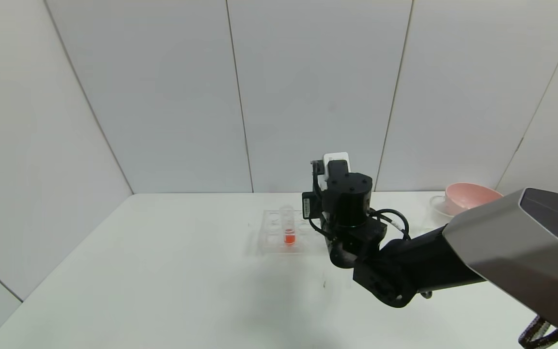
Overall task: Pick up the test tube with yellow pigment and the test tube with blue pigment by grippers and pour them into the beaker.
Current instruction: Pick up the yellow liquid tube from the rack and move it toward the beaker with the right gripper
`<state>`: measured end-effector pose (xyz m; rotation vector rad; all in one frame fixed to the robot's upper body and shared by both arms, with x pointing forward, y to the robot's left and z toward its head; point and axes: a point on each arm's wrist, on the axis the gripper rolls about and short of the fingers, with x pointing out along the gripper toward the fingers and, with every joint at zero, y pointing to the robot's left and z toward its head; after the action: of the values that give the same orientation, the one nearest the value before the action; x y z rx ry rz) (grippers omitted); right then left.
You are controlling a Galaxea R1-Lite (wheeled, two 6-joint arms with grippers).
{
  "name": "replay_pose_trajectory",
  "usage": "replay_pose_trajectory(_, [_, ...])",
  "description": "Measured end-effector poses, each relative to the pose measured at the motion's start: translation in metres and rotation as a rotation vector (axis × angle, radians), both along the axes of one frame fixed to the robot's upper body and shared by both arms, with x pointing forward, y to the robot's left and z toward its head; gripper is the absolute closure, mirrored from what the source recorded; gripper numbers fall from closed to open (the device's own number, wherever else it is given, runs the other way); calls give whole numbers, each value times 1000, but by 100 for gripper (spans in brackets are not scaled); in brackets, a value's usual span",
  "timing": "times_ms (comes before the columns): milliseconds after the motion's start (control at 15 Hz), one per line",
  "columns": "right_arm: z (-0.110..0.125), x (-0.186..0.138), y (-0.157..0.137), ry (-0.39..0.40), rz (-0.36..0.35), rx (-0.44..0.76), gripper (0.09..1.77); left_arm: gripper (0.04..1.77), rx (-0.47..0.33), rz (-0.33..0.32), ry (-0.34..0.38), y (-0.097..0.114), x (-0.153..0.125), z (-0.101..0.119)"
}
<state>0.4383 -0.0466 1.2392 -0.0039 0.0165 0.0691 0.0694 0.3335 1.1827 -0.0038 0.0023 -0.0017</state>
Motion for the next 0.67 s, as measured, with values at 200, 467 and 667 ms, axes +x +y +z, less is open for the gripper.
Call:
replay_pose_trajectory(200, [9,-8,-7,0,49,-28,126,5,0,0,0,0,0,0])
replay_pose_trajectory(467, [27,-23,-46,37,165,-57,126,5,0,0,0,0,0,0])
replay_pose_trajectory(667, [40,-33,-96,81,347,-65,126,5,0,0,0,0,0,0])
